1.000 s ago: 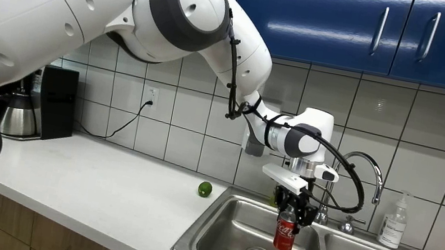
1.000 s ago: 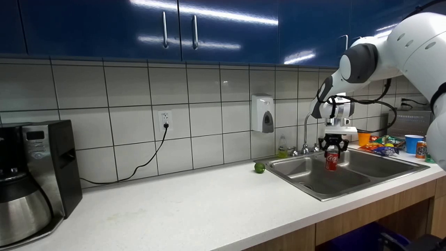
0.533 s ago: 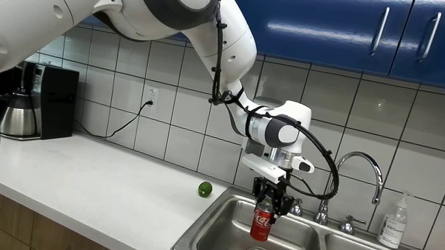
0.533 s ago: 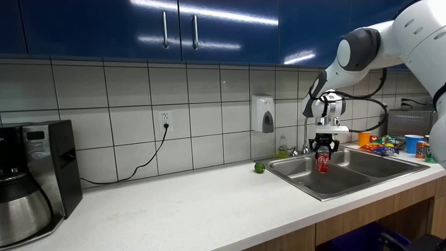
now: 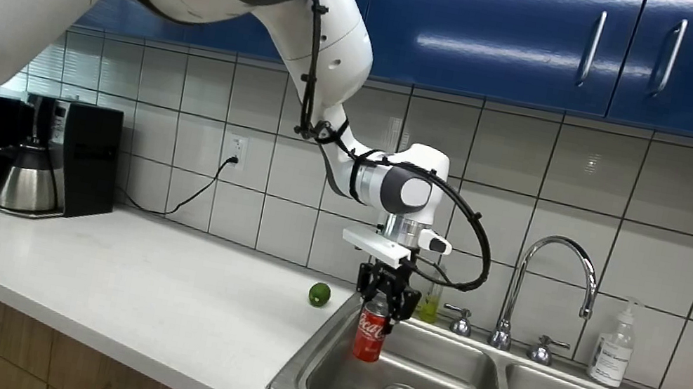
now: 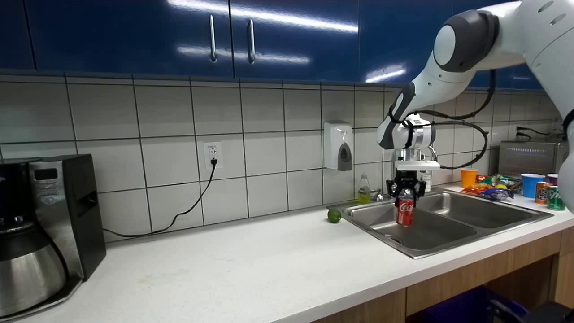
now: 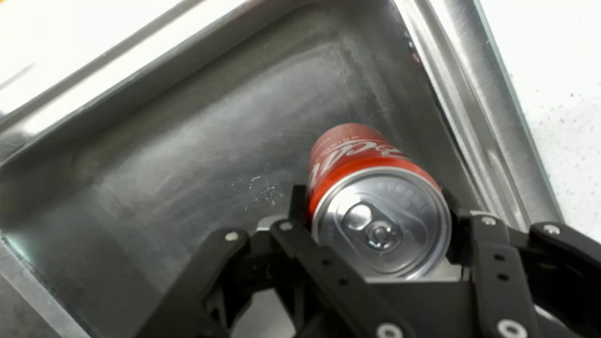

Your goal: Pick up the can from the sink and put it on the counter

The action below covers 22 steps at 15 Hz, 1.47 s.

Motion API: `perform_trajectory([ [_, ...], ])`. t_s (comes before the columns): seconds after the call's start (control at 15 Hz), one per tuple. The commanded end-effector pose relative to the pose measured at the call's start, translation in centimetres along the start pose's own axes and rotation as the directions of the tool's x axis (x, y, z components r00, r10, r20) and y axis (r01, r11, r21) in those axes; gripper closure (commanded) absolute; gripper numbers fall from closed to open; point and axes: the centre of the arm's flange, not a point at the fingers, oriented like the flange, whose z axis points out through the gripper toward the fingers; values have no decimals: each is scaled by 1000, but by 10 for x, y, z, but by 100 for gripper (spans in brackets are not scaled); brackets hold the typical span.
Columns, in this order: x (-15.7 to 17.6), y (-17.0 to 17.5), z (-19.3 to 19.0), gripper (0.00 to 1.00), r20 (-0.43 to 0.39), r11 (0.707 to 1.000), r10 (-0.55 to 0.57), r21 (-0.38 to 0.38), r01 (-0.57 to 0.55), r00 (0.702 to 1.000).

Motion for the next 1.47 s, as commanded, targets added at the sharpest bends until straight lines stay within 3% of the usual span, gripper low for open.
perform_trajectory([
  [0.0, -35, -19, -16, 62, 1, 998, -66, -3, 66, 998],
  [0.87, -101, -98, -20, 62, 55, 971, -238, -20, 239, 970],
  [1.4, -123, -121, -14, 62, 66, 957, -288, -8, 289, 955],
])
